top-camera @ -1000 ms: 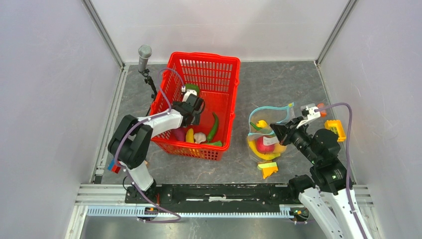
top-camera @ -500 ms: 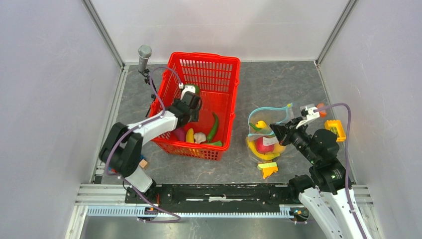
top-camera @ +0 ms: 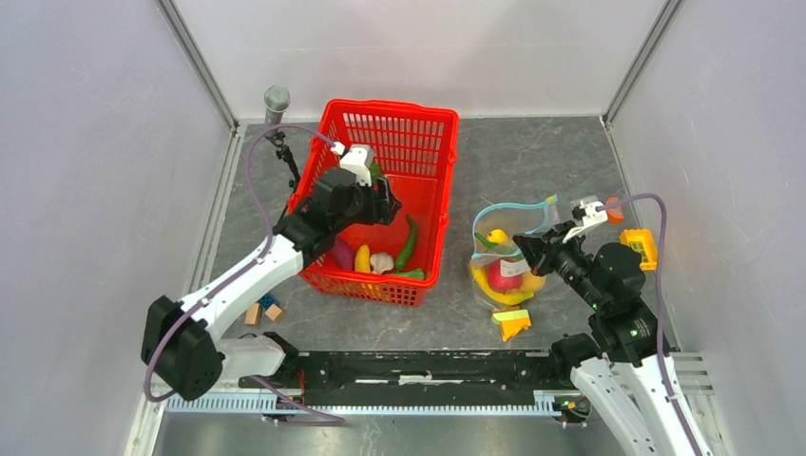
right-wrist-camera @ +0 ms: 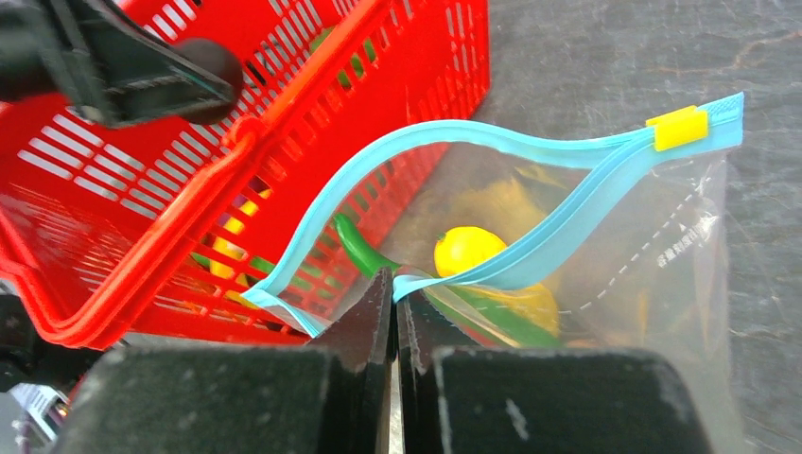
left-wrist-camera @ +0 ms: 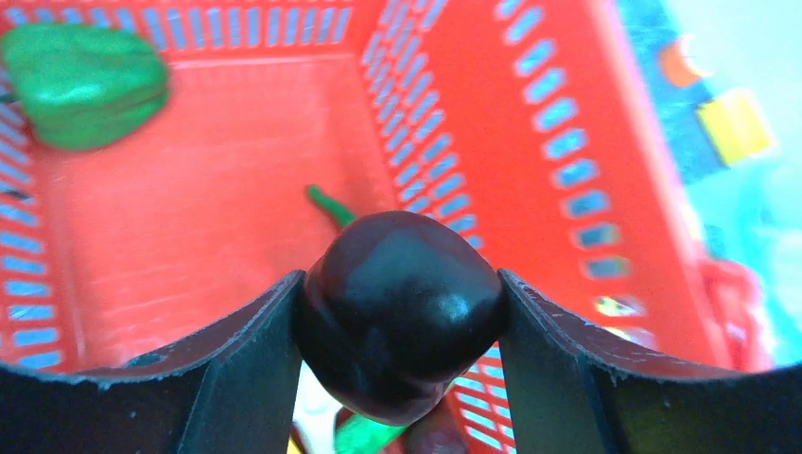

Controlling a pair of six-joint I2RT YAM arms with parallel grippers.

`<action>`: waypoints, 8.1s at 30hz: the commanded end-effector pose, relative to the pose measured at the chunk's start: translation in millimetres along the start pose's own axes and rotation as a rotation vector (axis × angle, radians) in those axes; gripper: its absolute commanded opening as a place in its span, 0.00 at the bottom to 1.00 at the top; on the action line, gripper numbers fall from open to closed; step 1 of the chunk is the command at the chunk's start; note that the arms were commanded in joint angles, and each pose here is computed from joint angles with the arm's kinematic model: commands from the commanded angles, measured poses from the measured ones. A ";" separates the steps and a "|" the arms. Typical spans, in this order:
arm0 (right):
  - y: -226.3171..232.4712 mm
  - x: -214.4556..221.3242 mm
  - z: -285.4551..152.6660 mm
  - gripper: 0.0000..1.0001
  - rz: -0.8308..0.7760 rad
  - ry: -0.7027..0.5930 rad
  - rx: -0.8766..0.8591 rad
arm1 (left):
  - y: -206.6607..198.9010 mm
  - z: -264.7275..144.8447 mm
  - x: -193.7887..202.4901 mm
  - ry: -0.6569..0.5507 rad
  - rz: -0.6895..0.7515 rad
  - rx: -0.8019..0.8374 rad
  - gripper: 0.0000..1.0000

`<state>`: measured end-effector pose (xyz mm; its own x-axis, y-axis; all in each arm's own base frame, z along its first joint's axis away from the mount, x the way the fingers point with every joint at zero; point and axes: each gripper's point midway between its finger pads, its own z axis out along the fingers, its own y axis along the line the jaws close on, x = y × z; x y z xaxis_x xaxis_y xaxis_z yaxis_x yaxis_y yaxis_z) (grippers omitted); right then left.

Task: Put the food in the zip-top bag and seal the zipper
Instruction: Pick up the fake fruit from the bin, then place the fake fruit in the zipper food storage bag, then adjust the fake fruit in the bin.

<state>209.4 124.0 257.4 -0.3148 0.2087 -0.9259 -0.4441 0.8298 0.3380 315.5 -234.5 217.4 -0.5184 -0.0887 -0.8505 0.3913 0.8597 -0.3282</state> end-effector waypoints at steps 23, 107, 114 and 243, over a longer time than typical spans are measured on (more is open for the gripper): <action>22.9 8.4 3.5 0.01 -0.141 0.134 -0.164 | -213.6 -68.7 -52.3 -0.168 0.066 0.673 0.47; 32.1 -8.9 -10.2 0.03 -0.078 0.000 -0.171 | -214.8 -10.3 62.8 0.238 0.482 0.579 0.56; 40.9 -9.6 -12.7 0.03 -0.120 -0.013 -0.231 | -223.3 -8.3 49.2 0.179 0.446 0.584 0.41; -2.4 9.6 14.0 0.05 -0.057 -0.011 -0.038 | 85.4 26.2 149.2 0.503 0.007 -0.414 0.48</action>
<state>217.1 128.9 235.9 -0.3055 0.1362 -0.9424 -0.4838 0.8302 0.2769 276.7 -176.5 73.7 -0.8354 0.0910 -0.5420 0.1419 0.9885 -0.0528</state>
